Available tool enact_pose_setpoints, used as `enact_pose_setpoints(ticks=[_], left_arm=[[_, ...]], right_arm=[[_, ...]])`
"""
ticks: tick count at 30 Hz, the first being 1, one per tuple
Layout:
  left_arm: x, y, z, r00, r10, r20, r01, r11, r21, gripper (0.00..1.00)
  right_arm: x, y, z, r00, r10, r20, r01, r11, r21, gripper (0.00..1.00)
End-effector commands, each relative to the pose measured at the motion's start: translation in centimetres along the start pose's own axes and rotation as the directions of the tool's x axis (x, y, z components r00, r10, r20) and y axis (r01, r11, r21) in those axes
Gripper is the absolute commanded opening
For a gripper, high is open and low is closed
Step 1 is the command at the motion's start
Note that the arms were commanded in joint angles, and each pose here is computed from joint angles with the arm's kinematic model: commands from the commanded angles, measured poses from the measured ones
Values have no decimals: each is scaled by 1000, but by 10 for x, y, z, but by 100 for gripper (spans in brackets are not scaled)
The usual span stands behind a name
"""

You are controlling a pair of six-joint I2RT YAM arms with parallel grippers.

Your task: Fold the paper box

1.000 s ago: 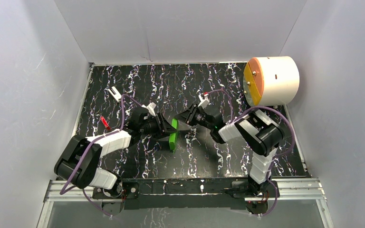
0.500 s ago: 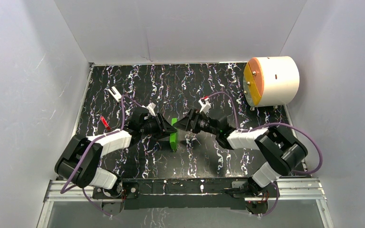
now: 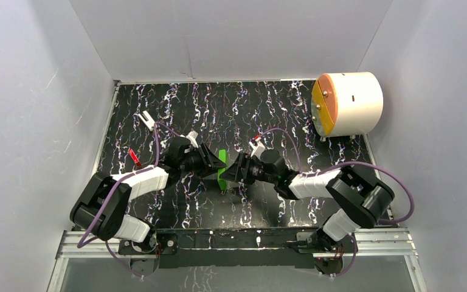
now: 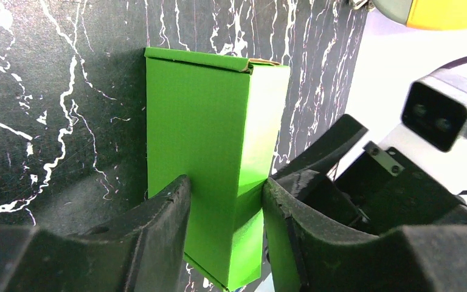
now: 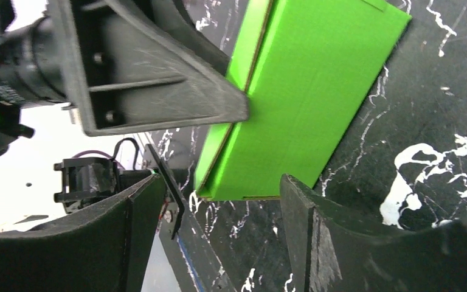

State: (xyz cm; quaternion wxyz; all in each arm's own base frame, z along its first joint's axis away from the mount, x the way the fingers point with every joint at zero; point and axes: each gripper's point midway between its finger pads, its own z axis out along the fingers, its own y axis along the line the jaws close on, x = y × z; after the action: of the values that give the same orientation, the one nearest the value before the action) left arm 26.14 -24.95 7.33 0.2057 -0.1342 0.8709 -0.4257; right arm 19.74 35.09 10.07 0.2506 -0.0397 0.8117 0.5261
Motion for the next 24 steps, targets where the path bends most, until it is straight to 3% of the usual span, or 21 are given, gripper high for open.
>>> enact_pose_setpoints(ticks=[1, 7, 18, 22, 24], left_arm=[[3, 41, -1, 999, -29, 26, 33, 988, -153, 43], [4, 40, 0, 999, -33, 19, 35, 989, -146, 43], [2, 31, -3, 1000, 6, 5, -5, 992, -127, 46], [3, 30, -3, 1000, 17, 2, -16, 992, -124, 48], [5, 33, -3, 1000, 14, -4, -14, 991, -131, 44]], right_arm=[[-4, 7, 12, 1000, -10, 14, 10, 999, -37, 75], [8, -10, 13, 1000, 4, -5, -4, 1000, -16, 63], [39, -55, -1, 995, 88, -34, -87, 995, 47, 20], [41, -62, 2, 996, 77, -48, -73, 994, 81, 14], [36, -56, 4, 997, 61, -42, -58, 996, 63, 13]])
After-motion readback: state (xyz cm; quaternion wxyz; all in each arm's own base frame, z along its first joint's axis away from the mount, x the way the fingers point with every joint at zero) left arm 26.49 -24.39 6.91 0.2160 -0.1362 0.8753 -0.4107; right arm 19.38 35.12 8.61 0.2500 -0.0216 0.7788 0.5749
